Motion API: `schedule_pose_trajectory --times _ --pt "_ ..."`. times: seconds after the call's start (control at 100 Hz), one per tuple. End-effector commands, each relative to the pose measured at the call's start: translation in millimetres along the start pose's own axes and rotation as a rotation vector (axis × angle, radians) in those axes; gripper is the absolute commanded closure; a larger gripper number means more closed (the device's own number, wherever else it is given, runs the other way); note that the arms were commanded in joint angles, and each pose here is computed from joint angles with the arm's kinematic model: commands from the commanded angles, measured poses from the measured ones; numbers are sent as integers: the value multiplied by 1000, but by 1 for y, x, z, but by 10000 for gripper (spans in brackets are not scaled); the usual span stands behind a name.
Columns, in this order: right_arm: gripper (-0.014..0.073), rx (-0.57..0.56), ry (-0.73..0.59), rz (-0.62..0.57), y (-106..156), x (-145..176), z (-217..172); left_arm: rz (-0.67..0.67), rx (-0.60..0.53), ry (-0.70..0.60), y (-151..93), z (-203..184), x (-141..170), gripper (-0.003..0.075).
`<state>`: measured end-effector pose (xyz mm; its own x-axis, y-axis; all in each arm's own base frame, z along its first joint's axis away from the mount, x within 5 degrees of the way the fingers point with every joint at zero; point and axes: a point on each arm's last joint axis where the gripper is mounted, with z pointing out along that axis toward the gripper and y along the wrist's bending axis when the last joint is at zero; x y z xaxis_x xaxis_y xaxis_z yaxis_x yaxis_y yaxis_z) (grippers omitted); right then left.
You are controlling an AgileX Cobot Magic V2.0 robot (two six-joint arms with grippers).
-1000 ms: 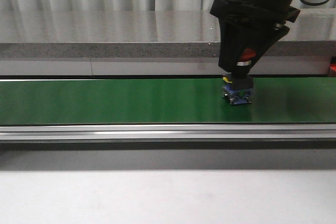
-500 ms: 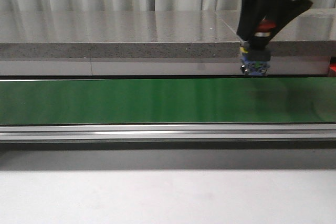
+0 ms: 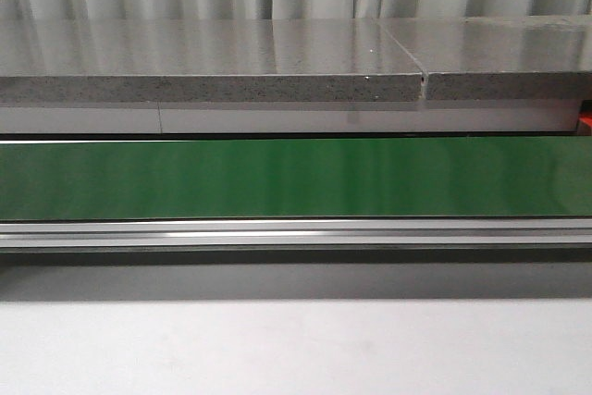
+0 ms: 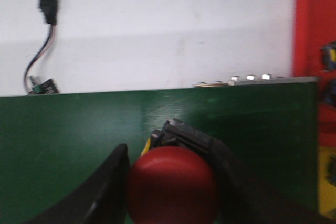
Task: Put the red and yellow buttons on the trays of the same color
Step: 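Carry the red button to the red tray and open the right gripper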
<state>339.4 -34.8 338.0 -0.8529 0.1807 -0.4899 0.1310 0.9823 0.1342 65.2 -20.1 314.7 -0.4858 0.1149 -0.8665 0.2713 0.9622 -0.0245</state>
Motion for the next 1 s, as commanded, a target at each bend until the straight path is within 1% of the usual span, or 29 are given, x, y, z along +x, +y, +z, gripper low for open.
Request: schedule_pose_trajectory --times 0.0,0.13,0.27,0.4,0.51,0.6,0.73,0.99 --pt "443 72 -116 65 -21 -7 -31 -11 13 -84 -1 -3 -12 741" --pt "443 166 -137 143 -49 -8 -36 -11 13 -84 -1 -3 -12 741" --pt "443 251 -194 227 -80 -10 -42 -11 13 -84 -1 -3 -12 741" --pt "443 289 -204 281 -103 -9 -39 -11 13 -84 -1 -3 -12 741" --pt "443 314 -194 320 -123 -9 -28 -11 13 -84 -1 -3 -12 741" --pt "443 328 -162 348 -137 -8 -15 -11 13 -84 -1 -3 -12 741" --pt "443 331 -156 360 -149 -10 6 -11 13 -84 -1 -3 -12 741" --pt "443 300 -185 382 -158 -17 38 -11 13 -84 -1 -3 -12 741"
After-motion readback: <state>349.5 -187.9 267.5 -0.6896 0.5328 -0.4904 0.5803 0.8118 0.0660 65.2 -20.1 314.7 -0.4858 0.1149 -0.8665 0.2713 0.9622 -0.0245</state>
